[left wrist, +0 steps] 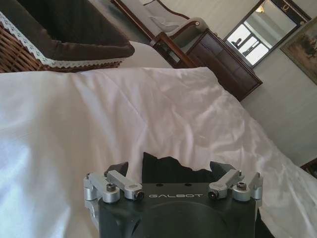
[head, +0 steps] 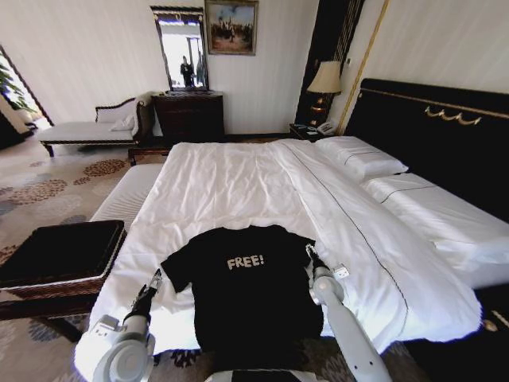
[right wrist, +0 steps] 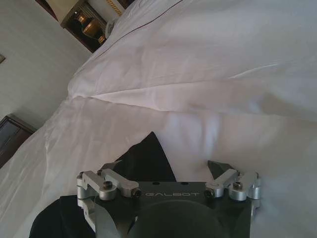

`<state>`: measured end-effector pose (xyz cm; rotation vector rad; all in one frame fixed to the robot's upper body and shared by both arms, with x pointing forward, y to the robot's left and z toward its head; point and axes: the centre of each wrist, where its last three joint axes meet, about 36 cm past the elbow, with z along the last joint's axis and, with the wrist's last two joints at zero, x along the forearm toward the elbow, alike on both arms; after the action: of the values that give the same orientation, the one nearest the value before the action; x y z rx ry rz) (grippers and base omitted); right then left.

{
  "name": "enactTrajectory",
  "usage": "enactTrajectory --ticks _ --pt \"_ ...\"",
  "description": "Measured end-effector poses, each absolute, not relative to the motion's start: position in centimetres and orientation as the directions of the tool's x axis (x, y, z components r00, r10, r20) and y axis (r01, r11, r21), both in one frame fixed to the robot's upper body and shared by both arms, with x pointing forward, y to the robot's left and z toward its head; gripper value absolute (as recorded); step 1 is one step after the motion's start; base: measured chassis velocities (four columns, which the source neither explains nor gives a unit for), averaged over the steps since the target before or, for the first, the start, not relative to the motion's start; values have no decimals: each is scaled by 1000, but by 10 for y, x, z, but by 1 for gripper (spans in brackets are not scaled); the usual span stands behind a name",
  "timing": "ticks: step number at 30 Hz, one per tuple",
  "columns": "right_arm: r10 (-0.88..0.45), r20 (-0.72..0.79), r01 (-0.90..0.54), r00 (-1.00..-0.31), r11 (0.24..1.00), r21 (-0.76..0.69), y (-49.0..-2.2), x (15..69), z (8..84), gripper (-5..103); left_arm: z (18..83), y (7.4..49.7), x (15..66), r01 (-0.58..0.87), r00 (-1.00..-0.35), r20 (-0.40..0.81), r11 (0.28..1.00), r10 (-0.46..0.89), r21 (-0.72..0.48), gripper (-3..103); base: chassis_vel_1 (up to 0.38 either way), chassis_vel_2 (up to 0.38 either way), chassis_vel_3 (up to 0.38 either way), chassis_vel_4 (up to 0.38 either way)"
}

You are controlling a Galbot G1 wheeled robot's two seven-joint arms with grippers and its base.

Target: Fold the clothes on the bed and place them into the basket.

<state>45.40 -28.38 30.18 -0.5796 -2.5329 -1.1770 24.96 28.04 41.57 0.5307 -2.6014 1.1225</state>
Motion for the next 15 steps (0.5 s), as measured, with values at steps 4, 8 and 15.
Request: enactTrajectory --ticks 4,8,15 --pt "237 418 473 -877 585 659 -282 458 300 86 419 278 253 -395 -916 344 616 -206 -682 100 0 0 0 0" --pt "242 419 476 -875 585 656 -281 461 297 70 417 281 257 -395 -917 341 610 -208 -687 100 0 0 0 0" --pt "240 410 468 -880 588 660 -277 465 294 48 412 288 258 -410 -910 349 608 -223 -680 100 0 0 0 0"
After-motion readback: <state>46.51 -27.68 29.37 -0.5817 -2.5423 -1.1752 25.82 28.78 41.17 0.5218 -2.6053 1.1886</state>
